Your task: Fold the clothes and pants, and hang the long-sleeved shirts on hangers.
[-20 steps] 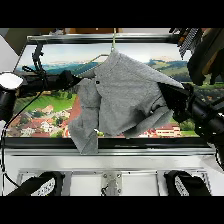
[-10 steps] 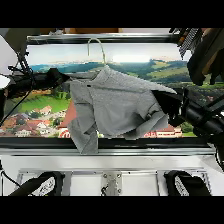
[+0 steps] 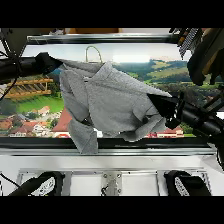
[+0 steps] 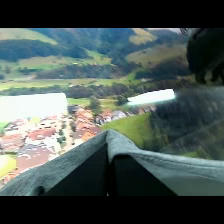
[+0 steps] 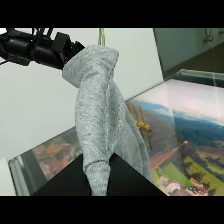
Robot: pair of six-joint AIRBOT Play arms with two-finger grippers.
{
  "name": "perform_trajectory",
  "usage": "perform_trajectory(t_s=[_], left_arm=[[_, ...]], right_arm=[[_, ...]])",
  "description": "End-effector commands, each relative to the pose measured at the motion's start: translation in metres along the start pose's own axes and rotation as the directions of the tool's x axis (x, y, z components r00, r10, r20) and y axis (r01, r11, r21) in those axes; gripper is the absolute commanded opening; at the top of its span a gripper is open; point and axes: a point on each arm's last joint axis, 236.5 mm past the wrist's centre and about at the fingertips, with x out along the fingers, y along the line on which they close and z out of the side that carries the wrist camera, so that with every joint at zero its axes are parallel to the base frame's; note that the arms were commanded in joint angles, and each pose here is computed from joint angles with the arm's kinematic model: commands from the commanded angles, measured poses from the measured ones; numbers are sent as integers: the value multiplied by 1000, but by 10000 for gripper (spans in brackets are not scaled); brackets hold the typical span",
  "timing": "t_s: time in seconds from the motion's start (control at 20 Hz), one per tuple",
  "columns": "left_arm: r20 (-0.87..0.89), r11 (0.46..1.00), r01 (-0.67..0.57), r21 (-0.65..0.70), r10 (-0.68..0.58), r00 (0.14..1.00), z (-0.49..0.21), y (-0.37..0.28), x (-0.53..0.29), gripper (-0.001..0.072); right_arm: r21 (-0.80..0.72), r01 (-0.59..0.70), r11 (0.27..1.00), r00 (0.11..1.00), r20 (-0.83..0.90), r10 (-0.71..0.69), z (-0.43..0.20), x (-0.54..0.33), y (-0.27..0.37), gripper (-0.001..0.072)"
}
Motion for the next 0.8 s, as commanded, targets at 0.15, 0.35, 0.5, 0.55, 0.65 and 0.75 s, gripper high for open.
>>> perform_trajectory(t_s=[0.15,0.35,0.5,0.55,0.65,0.75], left_arm=[[-128,978,134,161,-114,985,-26,-84,2,12],[-205,959,193,208,-150,967,-45,-110,-2,12],[-228,960,165,224,-113,967,-50,-102,-2,12],[-244,961,150,232,-91,965,-54,-97,-3,12],[-256,963,140,233,-78,963,-57,-93,-6,225],[-202,966,114,234,-66,977,-44,-89,-15,719]], right_arm=[[-5,-2,1000,1000,31,2,17,15,5,16],[10,41,999,997,62,-42,26,21,-2,17],[28,35,999,995,91,-37,33,21,0,16],[43,30,999,993,109,-34,38,21,1,17],[2,31,1000,991,131,-31,44,20,2,16],[-34,45,998,987,155,-39,53,20,1,17]])
